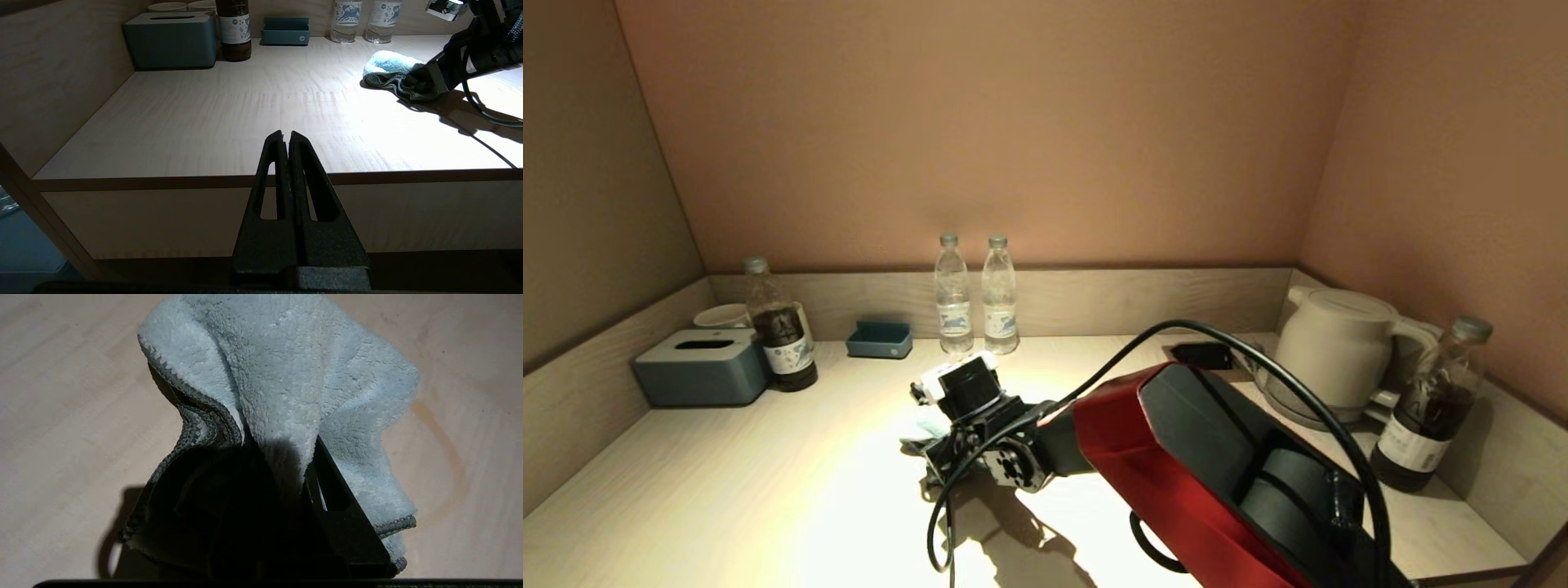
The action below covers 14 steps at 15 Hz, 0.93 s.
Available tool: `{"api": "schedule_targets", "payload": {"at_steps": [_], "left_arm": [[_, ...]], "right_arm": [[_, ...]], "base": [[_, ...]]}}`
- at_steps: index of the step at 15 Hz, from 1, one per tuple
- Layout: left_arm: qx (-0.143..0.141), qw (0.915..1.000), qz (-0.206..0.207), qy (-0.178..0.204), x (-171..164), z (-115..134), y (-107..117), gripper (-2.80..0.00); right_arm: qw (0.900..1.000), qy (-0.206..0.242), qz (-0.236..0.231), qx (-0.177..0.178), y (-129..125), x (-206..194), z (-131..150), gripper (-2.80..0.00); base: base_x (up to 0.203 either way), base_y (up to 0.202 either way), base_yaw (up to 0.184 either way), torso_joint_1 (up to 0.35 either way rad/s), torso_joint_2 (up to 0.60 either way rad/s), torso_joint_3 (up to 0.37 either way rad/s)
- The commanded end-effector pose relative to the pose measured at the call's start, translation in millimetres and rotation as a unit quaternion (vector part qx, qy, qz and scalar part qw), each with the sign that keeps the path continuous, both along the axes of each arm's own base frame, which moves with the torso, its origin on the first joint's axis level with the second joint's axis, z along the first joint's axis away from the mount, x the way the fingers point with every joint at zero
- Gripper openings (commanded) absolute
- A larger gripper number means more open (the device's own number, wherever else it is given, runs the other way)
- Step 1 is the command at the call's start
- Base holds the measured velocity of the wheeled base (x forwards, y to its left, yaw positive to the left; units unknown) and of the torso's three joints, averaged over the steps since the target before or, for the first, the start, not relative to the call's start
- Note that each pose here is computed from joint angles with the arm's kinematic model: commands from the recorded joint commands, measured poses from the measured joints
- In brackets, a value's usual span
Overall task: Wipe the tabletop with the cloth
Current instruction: Sweep the stains on the table
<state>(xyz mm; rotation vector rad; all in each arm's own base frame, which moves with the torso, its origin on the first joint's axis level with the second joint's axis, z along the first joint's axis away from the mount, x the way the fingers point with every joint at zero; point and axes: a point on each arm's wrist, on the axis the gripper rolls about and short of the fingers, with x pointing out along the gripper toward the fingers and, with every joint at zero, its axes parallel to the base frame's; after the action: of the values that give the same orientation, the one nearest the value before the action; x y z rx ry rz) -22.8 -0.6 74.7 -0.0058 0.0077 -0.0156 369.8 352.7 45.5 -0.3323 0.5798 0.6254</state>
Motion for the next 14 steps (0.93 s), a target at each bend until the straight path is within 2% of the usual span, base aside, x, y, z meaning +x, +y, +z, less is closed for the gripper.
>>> {"api": "schedule_targets", "payload": {"at_steps": [1,8,10,14], "left_arm": [[0.0,1.0,0.0,0.0,0,0,0,-2.8],[0.0,1.0,0.0,0.0,0,0,0,-2.8],[0.0,1.0,0.0,0.0,0,0,0,-2.8],[0.0,1.0,0.0,0.0,0,0,0,-2.8]], "right_arm": [[1.0,0.0,-0.01,-0.005,-3,13,-7,-2.8],[0.998,-0.003,-0.068,-0.01,-49,57,-10,-2.8],[0.996,-0.002,-0.088,-0.016,-56,60,-10,-2.8],[0.995,0.006,-0.094,-0.025,-61,55,-11,-2.8]], "base": [[0.0,0.0,0.0,0.0,0.0,0.0],[0.0,0.0,0.0,0.0,0.0,0.0],[0.0,0.0,0.0,0.0,0.0,0.0],[0.0,0.0,0.0,0.0,0.0,0.0]]}}
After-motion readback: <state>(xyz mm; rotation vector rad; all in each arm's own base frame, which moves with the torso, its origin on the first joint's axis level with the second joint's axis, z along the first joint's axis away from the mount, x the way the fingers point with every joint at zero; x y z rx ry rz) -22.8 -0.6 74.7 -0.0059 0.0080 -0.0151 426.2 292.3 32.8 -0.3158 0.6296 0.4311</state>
